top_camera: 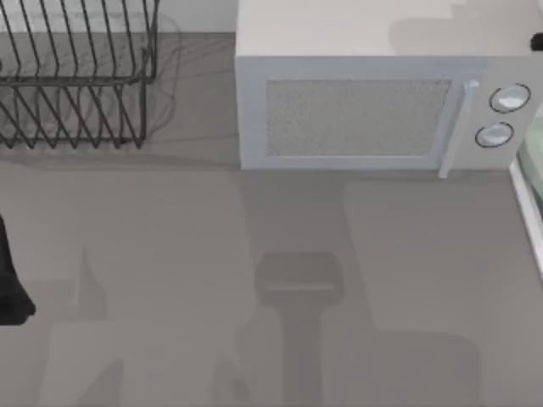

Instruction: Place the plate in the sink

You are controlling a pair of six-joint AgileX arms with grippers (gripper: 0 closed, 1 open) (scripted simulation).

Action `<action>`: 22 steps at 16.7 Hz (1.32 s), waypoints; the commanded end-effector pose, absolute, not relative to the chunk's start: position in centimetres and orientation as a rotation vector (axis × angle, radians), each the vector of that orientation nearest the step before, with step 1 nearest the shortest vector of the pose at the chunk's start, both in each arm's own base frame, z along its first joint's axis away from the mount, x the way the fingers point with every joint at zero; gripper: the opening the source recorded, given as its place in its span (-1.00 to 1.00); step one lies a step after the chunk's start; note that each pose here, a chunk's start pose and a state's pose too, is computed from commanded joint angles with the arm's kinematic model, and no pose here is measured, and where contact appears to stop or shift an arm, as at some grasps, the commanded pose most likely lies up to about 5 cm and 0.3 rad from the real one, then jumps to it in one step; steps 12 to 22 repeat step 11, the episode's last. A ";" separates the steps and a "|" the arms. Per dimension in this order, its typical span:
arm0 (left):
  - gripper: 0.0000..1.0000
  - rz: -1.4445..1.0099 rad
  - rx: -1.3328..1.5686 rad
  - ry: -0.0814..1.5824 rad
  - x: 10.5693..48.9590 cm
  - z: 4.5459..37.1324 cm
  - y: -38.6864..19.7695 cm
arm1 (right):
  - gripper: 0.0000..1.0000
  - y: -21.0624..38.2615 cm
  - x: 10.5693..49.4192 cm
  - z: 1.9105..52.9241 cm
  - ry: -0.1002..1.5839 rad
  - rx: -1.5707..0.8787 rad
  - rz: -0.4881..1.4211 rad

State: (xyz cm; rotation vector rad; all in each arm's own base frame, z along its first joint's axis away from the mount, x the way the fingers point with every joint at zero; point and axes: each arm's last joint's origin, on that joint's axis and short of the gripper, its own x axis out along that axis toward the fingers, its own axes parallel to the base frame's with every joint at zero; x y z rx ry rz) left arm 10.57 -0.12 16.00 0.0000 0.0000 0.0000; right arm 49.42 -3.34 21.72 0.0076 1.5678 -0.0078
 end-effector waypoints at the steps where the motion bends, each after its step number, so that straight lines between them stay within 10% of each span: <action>1: 1.00 0.000 0.000 0.000 10.6 16.0 -0.1 | 0.36 -3.3 49.4 21.7 1.568 0.008 -0.008; 6: 1.00 0.000 0.000 0.000 10.6 16.0 -0.1 | 1.00 -3.3 49.4 21.7 1.568 0.008 -0.008; 22: 1.00 0.000 0.000 0.000 10.6 16.0 -0.1 | 1.00 -3.3 49.4 21.7 1.568 0.008 -0.008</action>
